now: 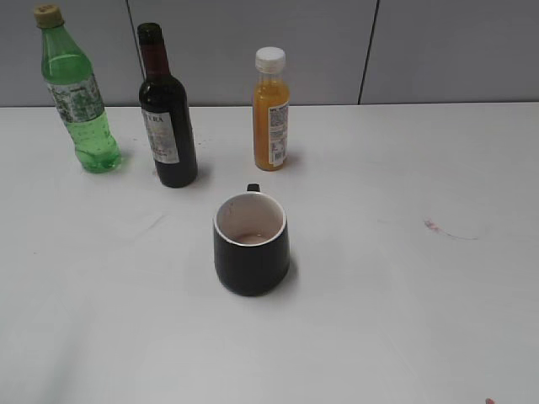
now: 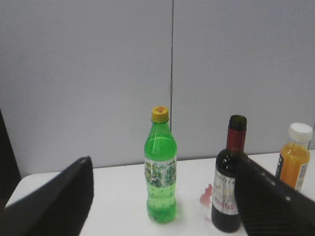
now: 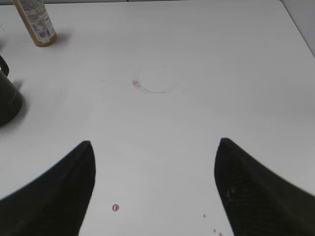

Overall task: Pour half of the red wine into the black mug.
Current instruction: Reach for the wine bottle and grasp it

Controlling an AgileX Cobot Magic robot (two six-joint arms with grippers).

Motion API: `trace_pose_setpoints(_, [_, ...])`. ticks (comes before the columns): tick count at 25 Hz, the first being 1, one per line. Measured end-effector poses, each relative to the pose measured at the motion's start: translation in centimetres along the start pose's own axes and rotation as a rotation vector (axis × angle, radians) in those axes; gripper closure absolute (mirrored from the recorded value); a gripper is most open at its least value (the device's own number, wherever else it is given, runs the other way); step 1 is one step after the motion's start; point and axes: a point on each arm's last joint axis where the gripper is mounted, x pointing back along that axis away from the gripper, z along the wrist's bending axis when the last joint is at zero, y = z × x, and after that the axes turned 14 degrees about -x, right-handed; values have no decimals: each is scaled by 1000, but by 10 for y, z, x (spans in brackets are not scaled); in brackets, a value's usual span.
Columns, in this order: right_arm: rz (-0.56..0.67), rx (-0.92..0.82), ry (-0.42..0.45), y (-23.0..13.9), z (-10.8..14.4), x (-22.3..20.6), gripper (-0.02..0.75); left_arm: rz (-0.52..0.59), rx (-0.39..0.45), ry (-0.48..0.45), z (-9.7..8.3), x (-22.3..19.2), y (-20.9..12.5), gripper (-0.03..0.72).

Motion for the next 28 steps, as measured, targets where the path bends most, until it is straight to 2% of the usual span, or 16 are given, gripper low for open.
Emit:
trace_pose_setpoints(8, [0, 0, 0, 0, 0, 0, 165, -2, 0, -29, -7, -63, -9, 27])
trace_pose_setpoints(12, [0, 0, 0, 0, 0, 0, 165, -52, -3, -104, -28, -91, -18, 34])
trace_pose_setpoints(17, [0, -1, 0, 0, 0, 0, 165, -3, -26, -198, -56, -129, -46, 46])
trace_pose_setpoints(19, [0, -1, 0, 0, 0, 0, 165, -19, -49, -221, -65, -142, -55, 49])
trace_pose_setpoints(23, [-1, 1, 0, 0, 0, 0, 165, -92, -55, -239, -77, -163, -73, 56])
trace_pose_setpoints(28, [-1, 1, 0, 0, 0, 0, 165, -123, -34, -247, -89, -181, -99, 62])
